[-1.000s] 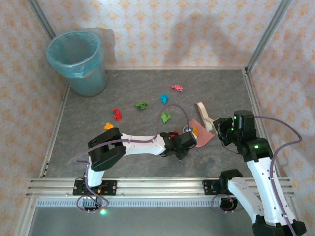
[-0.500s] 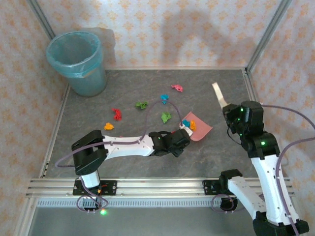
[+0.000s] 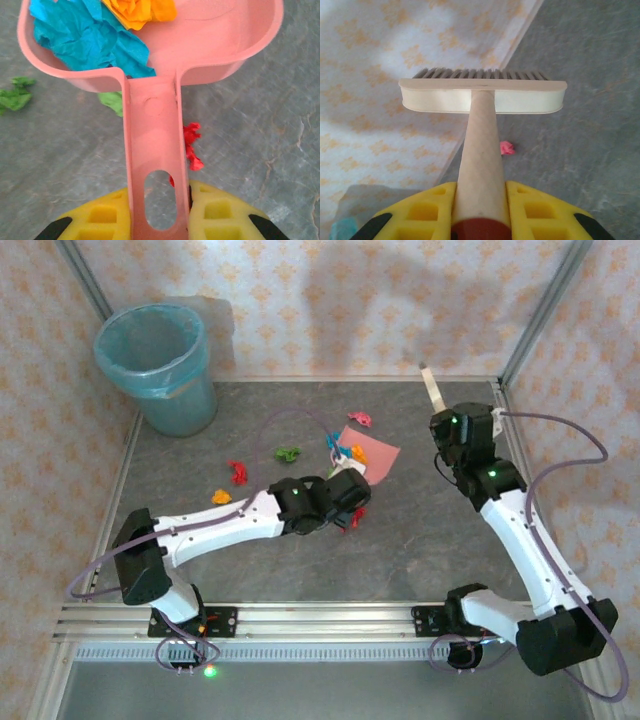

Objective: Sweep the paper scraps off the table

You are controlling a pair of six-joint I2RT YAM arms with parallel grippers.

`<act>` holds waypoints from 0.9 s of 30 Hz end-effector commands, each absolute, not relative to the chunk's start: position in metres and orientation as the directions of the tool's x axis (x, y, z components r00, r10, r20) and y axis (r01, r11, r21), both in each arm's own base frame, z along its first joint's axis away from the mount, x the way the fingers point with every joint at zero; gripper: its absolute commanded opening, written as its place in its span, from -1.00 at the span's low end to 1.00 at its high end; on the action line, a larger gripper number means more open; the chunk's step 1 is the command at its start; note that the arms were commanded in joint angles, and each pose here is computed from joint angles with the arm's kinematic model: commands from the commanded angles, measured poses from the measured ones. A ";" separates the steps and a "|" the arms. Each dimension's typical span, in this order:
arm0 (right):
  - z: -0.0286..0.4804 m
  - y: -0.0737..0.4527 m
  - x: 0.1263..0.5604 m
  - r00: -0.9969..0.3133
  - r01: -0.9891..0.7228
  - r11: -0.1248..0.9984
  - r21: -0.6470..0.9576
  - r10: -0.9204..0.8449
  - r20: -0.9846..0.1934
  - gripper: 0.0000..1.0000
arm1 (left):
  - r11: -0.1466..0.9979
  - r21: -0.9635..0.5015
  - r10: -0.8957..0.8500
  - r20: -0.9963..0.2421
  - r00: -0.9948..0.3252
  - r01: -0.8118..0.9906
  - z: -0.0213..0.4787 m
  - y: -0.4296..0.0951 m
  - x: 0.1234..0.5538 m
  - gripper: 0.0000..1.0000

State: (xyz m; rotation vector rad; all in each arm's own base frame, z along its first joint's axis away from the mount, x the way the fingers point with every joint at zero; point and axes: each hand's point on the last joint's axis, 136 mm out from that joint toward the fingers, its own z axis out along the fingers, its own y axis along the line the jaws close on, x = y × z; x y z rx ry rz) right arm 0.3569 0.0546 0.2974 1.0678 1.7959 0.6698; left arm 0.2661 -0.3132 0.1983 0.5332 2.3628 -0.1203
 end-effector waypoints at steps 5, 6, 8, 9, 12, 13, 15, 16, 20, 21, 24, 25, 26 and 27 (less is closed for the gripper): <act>0.279 0.082 0.376 -0.334 0.286 0.587 0.757 0.802 -0.495 -1.00 | 0.980 0.125 0.199 -0.673 -0.712 0.156 0.262 -0.240 0.293 -1.00; 0.280 0.086 0.376 -0.352 0.272 0.595 0.756 0.793 -0.497 -1.00 | 0.985 0.124 0.174 -0.674 -0.718 0.122 0.268 -0.232 0.299 -1.00; 0.285 0.094 0.373 -0.391 0.227 0.628 0.744 0.759 -0.521 -1.00 | 0.992 0.104 0.126 -0.679 -0.724 0.075 0.280 -0.218 0.309 -1.00; 0.287 0.095 0.371 -0.397 0.217 0.640 0.737 0.747 -0.533 -1.00 | 0.995 0.094 0.096 -0.681 -0.726 0.043 0.286 -0.209 0.316 -1.00; 0.288 0.092 0.365 -0.407 0.190 0.690 0.699 0.703 -0.583 -1.00 | 0.997 0.067 0.027 -0.678 -0.734 -0.026 0.300 -0.189 0.331 -1.00; 0.286 0.091 0.363 -0.410 0.190 0.701 0.687 0.693 -0.593 -1.00 | 0.997 0.068 0.011 -0.680 -0.733 -0.047 0.305 -0.183 0.337 -1.00; 0.286 0.092 0.360 -0.427 0.178 0.718 0.673 0.673 -0.604 -1.00 | 0.993 0.077 -0.017 -0.683 -0.730 -0.095 0.314 -0.168 0.347 -1.00; 0.286 0.095 0.359 -0.440 0.168 0.723 0.670 0.663 -0.606 -1.00 | 0.992 0.071 -0.032 -0.680 -0.733 -0.109 0.317 -0.162 0.350 -1.00; 0.288 0.107 0.357 -0.485 0.105 0.735 0.670 0.626 -0.611 -1.00 | 0.982 0.038 -0.106 -0.695 -0.711 -0.183 0.335 -0.137 0.369 -1.00; 0.287 0.109 0.357 -0.495 0.091 0.745 0.661 0.609 -0.619 -1.00 | 0.979 0.032 -0.121 -0.699 -0.705 -0.201 0.339 -0.131 0.373 -1.00; 0.282 0.107 0.356 -0.505 0.097 0.765 0.637 0.589 -0.631 -1.00 | 0.968 -0.043 -0.209 -0.681 -0.702 -0.246 0.349 -0.113 0.386 -1.00; 0.281 0.107 0.356 -0.508 0.095 0.771 0.630 0.581 -0.635 -1.00 | 0.961 -0.071 -0.242 -0.678 -0.694 -0.266 0.354 -0.105 0.391 -1.00; 0.280 0.108 0.356 -0.513 0.093 0.773 0.627 0.577 -0.636 -1.00 | 0.955 -0.083 -0.263 -0.683 -0.682 -0.285 0.358 -0.099 0.395 -1.00; 0.281 0.109 0.356 -0.516 0.090 0.773 0.628 0.576 -0.634 -1.00 | 0.947 -0.088 -0.282 -0.689 -0.668 -0.308 0.362 -0.089 0.400 -1.00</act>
